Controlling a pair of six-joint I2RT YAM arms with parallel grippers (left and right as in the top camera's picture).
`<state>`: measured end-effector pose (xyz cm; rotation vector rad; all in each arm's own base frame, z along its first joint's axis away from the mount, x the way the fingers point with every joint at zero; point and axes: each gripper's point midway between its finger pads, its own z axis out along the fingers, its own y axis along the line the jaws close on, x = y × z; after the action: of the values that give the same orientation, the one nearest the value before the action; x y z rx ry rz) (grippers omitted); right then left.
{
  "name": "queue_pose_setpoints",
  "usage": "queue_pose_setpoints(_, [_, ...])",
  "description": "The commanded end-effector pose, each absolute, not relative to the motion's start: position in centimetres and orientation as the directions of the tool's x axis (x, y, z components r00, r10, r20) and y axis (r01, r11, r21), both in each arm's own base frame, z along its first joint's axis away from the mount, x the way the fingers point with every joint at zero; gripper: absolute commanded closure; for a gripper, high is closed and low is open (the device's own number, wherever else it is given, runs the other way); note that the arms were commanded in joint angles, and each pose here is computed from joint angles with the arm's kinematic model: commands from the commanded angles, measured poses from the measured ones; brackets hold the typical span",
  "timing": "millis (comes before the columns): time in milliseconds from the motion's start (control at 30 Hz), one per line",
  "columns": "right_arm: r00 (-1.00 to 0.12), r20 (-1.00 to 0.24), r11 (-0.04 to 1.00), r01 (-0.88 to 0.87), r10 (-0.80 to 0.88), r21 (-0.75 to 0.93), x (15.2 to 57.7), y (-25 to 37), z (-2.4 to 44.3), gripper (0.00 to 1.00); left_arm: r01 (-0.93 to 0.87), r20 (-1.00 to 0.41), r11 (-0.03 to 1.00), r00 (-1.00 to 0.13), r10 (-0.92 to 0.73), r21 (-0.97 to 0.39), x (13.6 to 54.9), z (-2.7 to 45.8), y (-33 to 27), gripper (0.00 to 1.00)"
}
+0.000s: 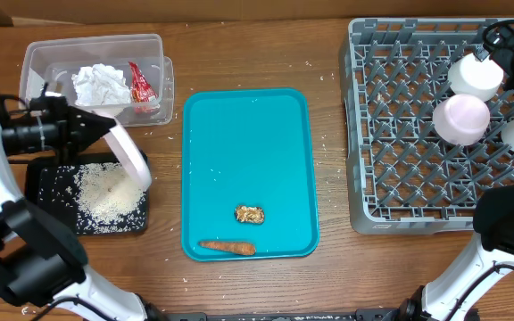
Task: Sort waste into correct bins and load items into the dishwasher
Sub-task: 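Tilt the plate with the left gripper to dump rice onto the black tray, then carry the emptied plate back and set it on the teal tray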
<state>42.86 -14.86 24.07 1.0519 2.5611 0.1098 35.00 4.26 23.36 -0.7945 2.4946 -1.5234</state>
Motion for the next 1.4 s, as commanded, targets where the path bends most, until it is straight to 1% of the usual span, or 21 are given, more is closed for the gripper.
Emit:
queue_pose_setpoints(0, [-0.64,-0.341,0.721,0.655,0.688,0.227,42.8,-14.7,25.7,0.0,-0.414,0.161,0.5,-0.867,-0.472,-0.76,33.8,22.6,3.0,0.96])
queue_pose_setpoints(100, [-0.64,-0.341,0.721,0.655,0.688,0.227,42.8,-14.7,25.7,0.0,-0.386,0.131,0.584,-0.893,-0.431,-0.714,34.1,22.2,1.2,0.96])
queue_pose_setpoints(233, [-0.64,-0.341,0.721,0.655,0.688,0.227,42.8,-14.7,25.7,0.0,-0.3,0.09,0.665,-0.939,-0.331,-0.684,34.6,21.9,-2.8,0.96])
queue_pose_setpoints(367, [-0.64,-0.341,0.721,0.655,0.688,0.227,42.8,-14.7,25.7,0.0,-0.232,0.063,0.774,-0.968,-0.242,-0.589,34.8,20.6,-6.7,0.96])
queue_pose_setpoints(467, [-0.64,-0.341,0.721,0.655,0.688,0.227,42.8,-14.7,25.7,0.0,-0.164,0.038,0.822,-0.984,-0.172,-0.546,34.7,20.0,-9.5,0.96])
queue_pose_setpoints(633, [-0.64,-0.341,0.721,0.655,0.688,0.227,42.8,-14.7,25.7,0.0,0.01,-0.048,0.836,-0.999,-0.019,-0.549,34.7,20.1,-15.0,0.96])
queue_pose_setpoints(700, [-0.64,-0.341,0.721,0.655,0.688,0.227,42.8,-14.7,25.7,0.0,0.085,-0.114,0.854,-0.993,0.031,-0.513,35.3,19.9,-16.5,0.96])
queue_pose_setpoints(767, [-0.64,-0.341,0.721,0.655,0.688,0.227,42.8,-14.7,25.7,0.0,0.149,-0.191,0.884,-0.979,0.07,-0.442,36.2,19.6,-17.4,0.96])
queue_pose_setpoints(867, [-0.64,-0.341,0.721,0.655,0.688,0.227,42.8,-14.7,25.7,0.0,0.216,-0.302,0.933,-0.945,0.126,-0.288,37.7,19.2,-18.2,0.96])
queue_pose_setpoints(967, [-0.64,-0.341,0.721,0.655,0.688,0.227,42.8,-14.7,25.7,0.0,0.267,-0.354,0.946,-0.916,0.19,-0.185,37.7,19.2,-19.7,0.96])
queue_pose_setpoints(1167, [-0.64,-0.341,0.721,0.655,0.688,0.227,42.8,-14.7,25.7,0.0,0.336,-0.399,0.941,-0.87,0.29,-0.048,37.8,18.1,-22.4,0.96])
queue_pose_setpoints(1367, [-0.64,-0.341,0.721,0.655,0.688,0.227,42.8,-14.7,25.7,0.0,0.377,-0.324,0.926,-0.877,0.354,-0.008,37.2,14.1,-24.4,0.96])
